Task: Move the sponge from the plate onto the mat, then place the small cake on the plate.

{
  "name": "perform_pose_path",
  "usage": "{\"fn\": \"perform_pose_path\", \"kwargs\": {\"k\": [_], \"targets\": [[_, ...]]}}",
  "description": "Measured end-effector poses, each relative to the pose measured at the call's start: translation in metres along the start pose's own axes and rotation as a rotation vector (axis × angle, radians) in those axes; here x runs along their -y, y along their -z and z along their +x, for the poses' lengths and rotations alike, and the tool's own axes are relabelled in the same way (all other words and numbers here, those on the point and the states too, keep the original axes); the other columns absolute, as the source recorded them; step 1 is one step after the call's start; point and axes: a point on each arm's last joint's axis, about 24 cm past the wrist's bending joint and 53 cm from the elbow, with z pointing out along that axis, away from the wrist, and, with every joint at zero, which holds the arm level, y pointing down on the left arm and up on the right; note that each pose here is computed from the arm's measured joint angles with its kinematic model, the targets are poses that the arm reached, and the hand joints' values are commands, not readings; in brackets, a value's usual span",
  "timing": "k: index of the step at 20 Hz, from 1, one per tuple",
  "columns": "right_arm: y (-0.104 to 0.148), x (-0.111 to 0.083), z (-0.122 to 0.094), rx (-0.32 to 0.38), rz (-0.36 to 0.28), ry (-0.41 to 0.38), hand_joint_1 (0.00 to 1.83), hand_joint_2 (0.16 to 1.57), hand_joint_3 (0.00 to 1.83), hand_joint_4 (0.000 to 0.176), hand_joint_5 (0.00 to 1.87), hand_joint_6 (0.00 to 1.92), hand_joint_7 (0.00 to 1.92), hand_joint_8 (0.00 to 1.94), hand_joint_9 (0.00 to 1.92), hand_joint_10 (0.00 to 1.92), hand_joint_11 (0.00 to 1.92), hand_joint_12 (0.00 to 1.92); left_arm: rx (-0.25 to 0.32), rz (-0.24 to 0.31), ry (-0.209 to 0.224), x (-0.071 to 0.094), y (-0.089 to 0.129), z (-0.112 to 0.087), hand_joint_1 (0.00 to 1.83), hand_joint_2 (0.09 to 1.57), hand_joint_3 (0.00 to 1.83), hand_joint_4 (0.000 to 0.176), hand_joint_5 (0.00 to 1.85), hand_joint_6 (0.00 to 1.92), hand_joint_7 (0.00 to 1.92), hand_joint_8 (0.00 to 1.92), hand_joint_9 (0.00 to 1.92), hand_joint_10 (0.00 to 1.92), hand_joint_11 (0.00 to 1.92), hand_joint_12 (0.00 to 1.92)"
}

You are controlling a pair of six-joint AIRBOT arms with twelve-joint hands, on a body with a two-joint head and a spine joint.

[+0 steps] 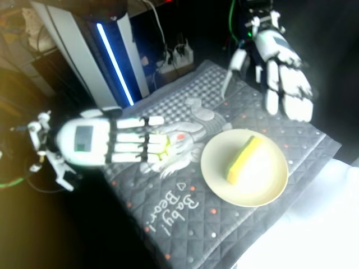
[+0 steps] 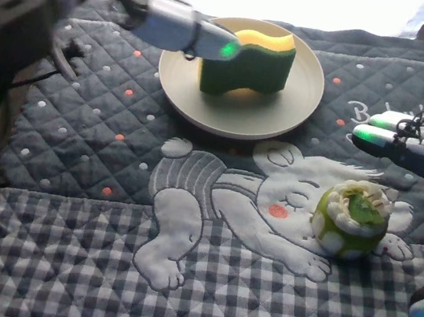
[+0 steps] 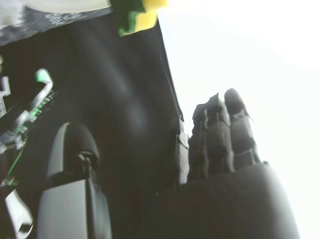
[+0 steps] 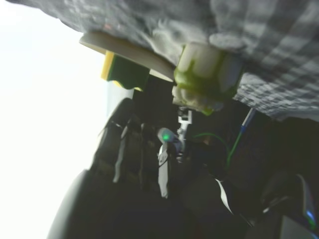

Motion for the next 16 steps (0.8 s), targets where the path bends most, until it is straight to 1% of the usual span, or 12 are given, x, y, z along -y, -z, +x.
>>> {"fn": "perform_pose_path", "kwargs": {"k": [2, 3, 5, 7, 9, 10, 11, 12, 13, 14, 15, 16], "targets": [[-0.002, 0.001, 0.003, -0.001, -0.002, -0.008, 0.58, 0.75, 0.00, 0.175, 0.00, 0.00, 0.07, 0.00, 0.08, 0.00, 0.00, 0.51, -0.065, -0.039, -0.018, -0.006, -0.019, 0.022, 0.80, 0.94, 0.01, 0.048, 0.30, 0.01, 0.39, 0.01, 0.42, 0.01, 0.04, 1.03], [-0.003, 0.001, 0.006, -0.006, -0.004, -0.010, 0.59, 0.75, 0.00, 0.176, 0.01, 0.00, 0.06, 0.00, 0.08, 0.00, 0.00, 0.51, -0.095, -0.058, -0.027, -0.009, -0.029, 0.034, 0.81, 0.98, 0.00, 0.039, 0.31, 0.00, 0.40, 0.00, 0.42, 0.01, 0.02, 1.05], [-0.003, 0.000, 0.007, -0.008, -0.008, -0.010, 0.60, 0.76, 0.00, 0.176, 0.03, 0.00, 0.07, 0.00, 0.07, 0.00, 0.00, 0.49, -0.131, -0.103, -0.038, -0.020, -0.041, 0.047, 0.84, 1.03, 0.00, 0.030, 0.35, 0.00, 0.47, 0.01, 0.45, 0.01, 0.06, 1.04], [-0.004, 0.003, 0.006, -0.004, -0.003, -0.009, 0.57, 0.77, 0.00, 0.156, 0.06, 0.01, 0.10, 0.01, 0.09, 0.00, 0.00, 0.54, -0.185, -0.186, -0.087, -0.046, -0.047, 0.061, 0.94, 1.06, 0.00, 0.022, 0.43, 0.01, 0.56, 0.01, 0.53, 0.02, 0.07, 1.12], [-0.004, 0.003, 0.006, -0.002, -0.005, -0.014, 0.60, 0.78, 0.00, 0.138, 0.11, 0.00, 0.15, 0.00, 0.15, 0.00, 0.00, 0.71, -0.229, -0.237, -0.130, -0.060, -0.049, 0.072, 0.95, 1.11, 0.00, 0.039, 0.49, 0.00, 0.63, 0.01, 0.59, 0.02, 0.06, 1.21], [-0.005, 0.002, 0.008, -0.005, -0.010, -0.021, 0.59, 0.79, 0.00, 0.142, 0.12, 0.00, 0.16, 0.00, 0.15, 0.00, 0.00, 0.77, -0.246, -0.257, -0.131, -0.065, -0.050, 0.078, 0.98, 1.14, 0.00, 0.039, 0.54, 0.01, 0.69, 0.01, 0.65, 0.03, 0.09, 1.26], [-0.006, 0.001, 0.011, -0.011, -0.015, -0.025, 0.55, 0.81, 0.01, 0.152, 0.11, 0.00, 0.14, 0.00, 0.15, 0.00, 0.00, 0.78, -0.256, -0.262, -0.129, -0.066, -0.050, 0.081, 1.16, 1.18, 0.00, 0.000, 0.71, 0.94, 0.87, 0.98, 0.80, 0.06, 0.19, 1.20], [-0.007, 0.001, 0.013, -0.017, -0.015, -0.026, 0.53, 0.82, 0.01, 0.157, 0.10, 0.00, 0.14, 0.00, 0.15, 0.00, 0.00, 0.79, -0.257, -0.263, -0.125, -0.066, -0.050, 0.082, 1.32, 1.16, 0.00, 0.000, 0.80, 0.99, 0.94, 1.08, 0.81, 1.12, 0.31, 1.24], [-0.007, 0.001, 0.014, -0.021, -0.016, -0.027, 0.52, 0.83, 0.01, 0.149, 0.11, 0.00, 0.15, 0.00, 0.17, 0.00, 0.00, 0.84, -0.251, -0.255, -0.116, -0.062, -0.051, 0.082, 1.25, 1.16, 0.00, 0.000, 0.85, 0.97, 0.93, 1.24, 0.83, 0.93, 0.43, 1.32], [-0.007, 0.002, 0.014, -0.019, -0.017, -0.030, 0.53, 0.84, 0.01, 0.140, 0.12, 0.00, 0.15, 0.00, 0.17, 0.01, 0.00, 0.85, -0.241, -0.241, -0.117, -0.058, -0.051, 0.079, 1.24, 1.17, 0.00, 0.000, 0.89, 0.90, 0.88, 1.36, 0.89, 0.90, 0.56, 1.30], [-0.007, 0.003, 0.013, -0.017, -0.015, -0.030, 0.54, 0.84, 0.00, 0.143, 0.13, 0.00, 0.16, 0.00, 0.18, 0.01, 0.00, 0.83, -0.230, -0.227, -0.114, -0.053, -0.049, 0.073, 1.23, 1.21, 0.00, 0.000, 0.83, 0.96, 0.82, 1.48, 0.83, 1.12, 0.59, 1.46], [-0.007, 0.004, 0.012, -0.016, -0.012, -0.028, 0.54, 0.84, 0.00, 0.148, 0.13, 0.00, 0.17, 0.00, 0.18, 0.01, 0.00, 0.83, -0.218, -0.211, -0.111, -0.046, -0.050, 0.069, 1.21, 1.23, 0.00, 0.000, 0.75, 1.24, 0.76, 1.41, 0.76, 1.39, 0.63, 1.69]]}}
